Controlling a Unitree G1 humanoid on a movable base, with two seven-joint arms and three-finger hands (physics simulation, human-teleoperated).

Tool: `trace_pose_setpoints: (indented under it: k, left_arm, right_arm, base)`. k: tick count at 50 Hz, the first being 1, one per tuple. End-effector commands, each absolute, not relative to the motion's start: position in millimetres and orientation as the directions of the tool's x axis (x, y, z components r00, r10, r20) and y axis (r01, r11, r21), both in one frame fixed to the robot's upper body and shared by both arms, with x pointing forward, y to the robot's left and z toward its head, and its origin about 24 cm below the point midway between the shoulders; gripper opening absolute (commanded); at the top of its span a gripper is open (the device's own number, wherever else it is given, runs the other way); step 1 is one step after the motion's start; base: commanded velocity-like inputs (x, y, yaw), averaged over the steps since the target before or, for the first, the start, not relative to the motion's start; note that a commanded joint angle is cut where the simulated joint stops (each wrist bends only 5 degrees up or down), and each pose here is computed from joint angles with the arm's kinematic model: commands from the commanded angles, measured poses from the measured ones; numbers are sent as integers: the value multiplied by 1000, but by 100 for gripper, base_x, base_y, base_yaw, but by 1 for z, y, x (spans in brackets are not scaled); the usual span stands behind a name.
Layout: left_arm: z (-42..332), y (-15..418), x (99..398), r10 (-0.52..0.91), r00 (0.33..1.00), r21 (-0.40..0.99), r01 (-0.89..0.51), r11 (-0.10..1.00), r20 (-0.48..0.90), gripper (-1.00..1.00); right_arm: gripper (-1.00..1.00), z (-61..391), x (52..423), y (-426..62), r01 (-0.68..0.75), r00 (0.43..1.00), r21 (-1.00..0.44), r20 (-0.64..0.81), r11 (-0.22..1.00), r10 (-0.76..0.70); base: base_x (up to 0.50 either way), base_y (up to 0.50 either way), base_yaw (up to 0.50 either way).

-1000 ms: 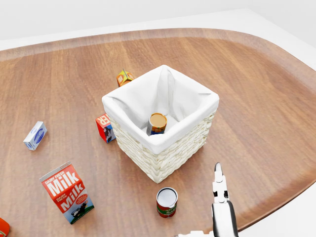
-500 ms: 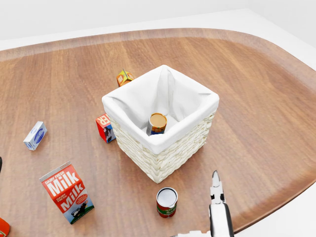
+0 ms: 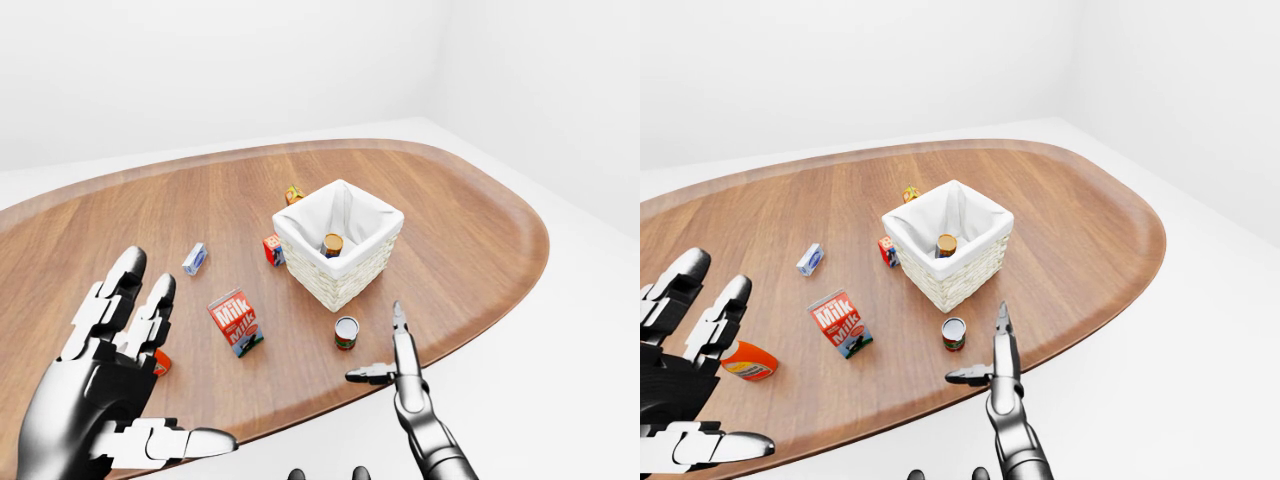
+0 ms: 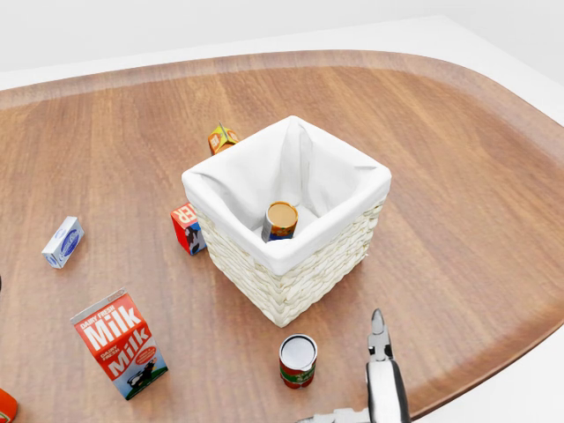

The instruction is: Pick up the alphabet soup and the tomato sauce, and put them in the basket.

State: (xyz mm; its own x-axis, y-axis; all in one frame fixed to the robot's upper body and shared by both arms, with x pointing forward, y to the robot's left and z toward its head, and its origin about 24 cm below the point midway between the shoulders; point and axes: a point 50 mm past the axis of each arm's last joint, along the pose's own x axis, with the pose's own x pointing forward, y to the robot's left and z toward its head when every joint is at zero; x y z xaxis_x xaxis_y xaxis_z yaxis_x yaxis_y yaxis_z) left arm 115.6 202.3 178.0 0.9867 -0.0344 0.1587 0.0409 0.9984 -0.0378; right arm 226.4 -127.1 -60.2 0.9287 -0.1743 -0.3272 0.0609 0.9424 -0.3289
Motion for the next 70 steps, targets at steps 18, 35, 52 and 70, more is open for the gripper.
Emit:
trace_pose_setpoints:
  k: [18,35,52,70]
  left_arm:
    - [177,201,115,-34,987,-32,40,999,156,100]
    - [176,201,115,-34,988,-28,39,999,153,100]
    - [174,200,114,-37,990,-15,39,999,138,100]
    - [173,199,113,-38,990,-10,40,999,133,100]
  right_arm:
    - [100,-65,236,-124,38,919,-338,-357,940,-165]
    - [100,-67,244,-117,-7,916,-332,-381,943,-127]
    - [100,-75,244,-118,-21,896,-344,-424,939,-135]
    - [100,-74,252,-113,-39,898,-360,-423,932,-125]
  base:
    - [0,0,0]
    - [0,0,0]
    - [0,0,0]
    - [0,0,0]
